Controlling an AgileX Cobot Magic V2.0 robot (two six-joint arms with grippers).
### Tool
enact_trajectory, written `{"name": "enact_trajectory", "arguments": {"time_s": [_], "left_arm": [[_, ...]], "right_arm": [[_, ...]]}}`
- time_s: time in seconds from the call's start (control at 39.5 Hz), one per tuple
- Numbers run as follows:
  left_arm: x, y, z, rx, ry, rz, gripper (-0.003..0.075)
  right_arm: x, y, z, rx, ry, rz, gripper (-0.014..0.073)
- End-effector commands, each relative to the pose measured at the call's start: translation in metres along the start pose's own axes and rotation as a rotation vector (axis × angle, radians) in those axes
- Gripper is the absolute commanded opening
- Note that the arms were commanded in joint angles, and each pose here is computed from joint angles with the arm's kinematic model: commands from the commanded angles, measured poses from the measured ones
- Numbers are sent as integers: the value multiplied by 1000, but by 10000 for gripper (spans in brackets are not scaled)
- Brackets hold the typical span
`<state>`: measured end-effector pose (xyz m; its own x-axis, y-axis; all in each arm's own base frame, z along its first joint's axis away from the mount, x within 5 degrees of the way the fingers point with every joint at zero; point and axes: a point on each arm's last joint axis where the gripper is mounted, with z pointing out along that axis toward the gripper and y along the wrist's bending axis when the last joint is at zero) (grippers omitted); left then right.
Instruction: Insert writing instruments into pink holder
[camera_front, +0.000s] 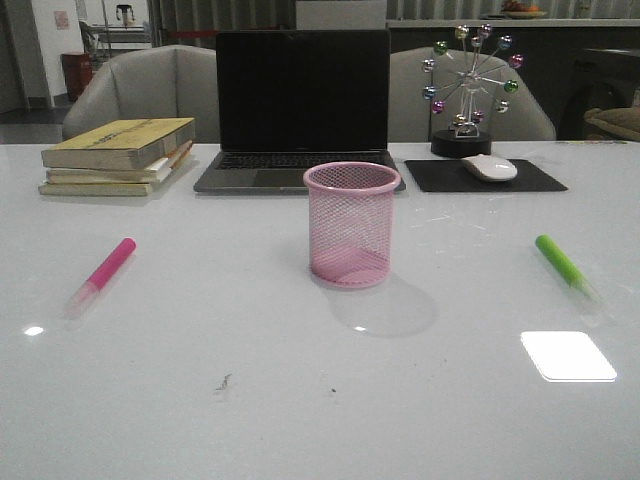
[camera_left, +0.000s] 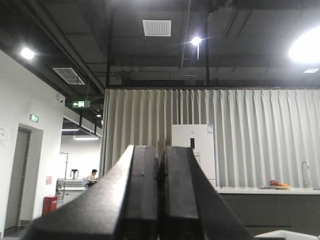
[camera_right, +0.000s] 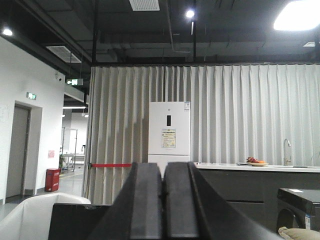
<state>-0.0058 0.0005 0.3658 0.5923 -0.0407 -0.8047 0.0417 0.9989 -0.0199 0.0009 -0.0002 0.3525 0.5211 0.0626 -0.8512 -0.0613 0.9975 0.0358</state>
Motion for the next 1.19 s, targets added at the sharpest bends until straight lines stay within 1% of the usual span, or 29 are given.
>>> {"name": "enact_trajectory", "arguments": {"time_s": [0.0,0.08,0.18,0.25,0.43,0.53,0.71,0.76,0.94,1.01,1.16], "left_arm": [[-23,-1,15,3,6,9,92],[-30,-1,27,4,76,11,92],[-26,-1,47,4,216,11,92],[-21,-1,60,4,292,11,92],[9,-1,87,2,471,6,92],[38,-1,99,2,658,-11,92],[74,-1,108,1,897,-20,92],[80,-1,110,0,927,-21,92],[87,-1,113,-1,952,-22,103],[87,-1,113,-1,952,-22,145],[87,-1,113,-1,952,-22,305]], "right_arm": [[-22,1,12,-2,11,-3,29],[-27,2,22,-8,89,-3,29],[-26,3,41,-14,224,-3,29],[-24,4,55,-17,300,-2,29],[2,3,86,-13,464,0,29],[24,3,98,-14,605,2,29],[57,3,103,-22,866,7,29],[63,3,104,-23,915,9,29],[71,3,105,-24,979,10,38],[72,3,105,-24,985,11,82],[72,2,105,-24,985,3,320]]}}
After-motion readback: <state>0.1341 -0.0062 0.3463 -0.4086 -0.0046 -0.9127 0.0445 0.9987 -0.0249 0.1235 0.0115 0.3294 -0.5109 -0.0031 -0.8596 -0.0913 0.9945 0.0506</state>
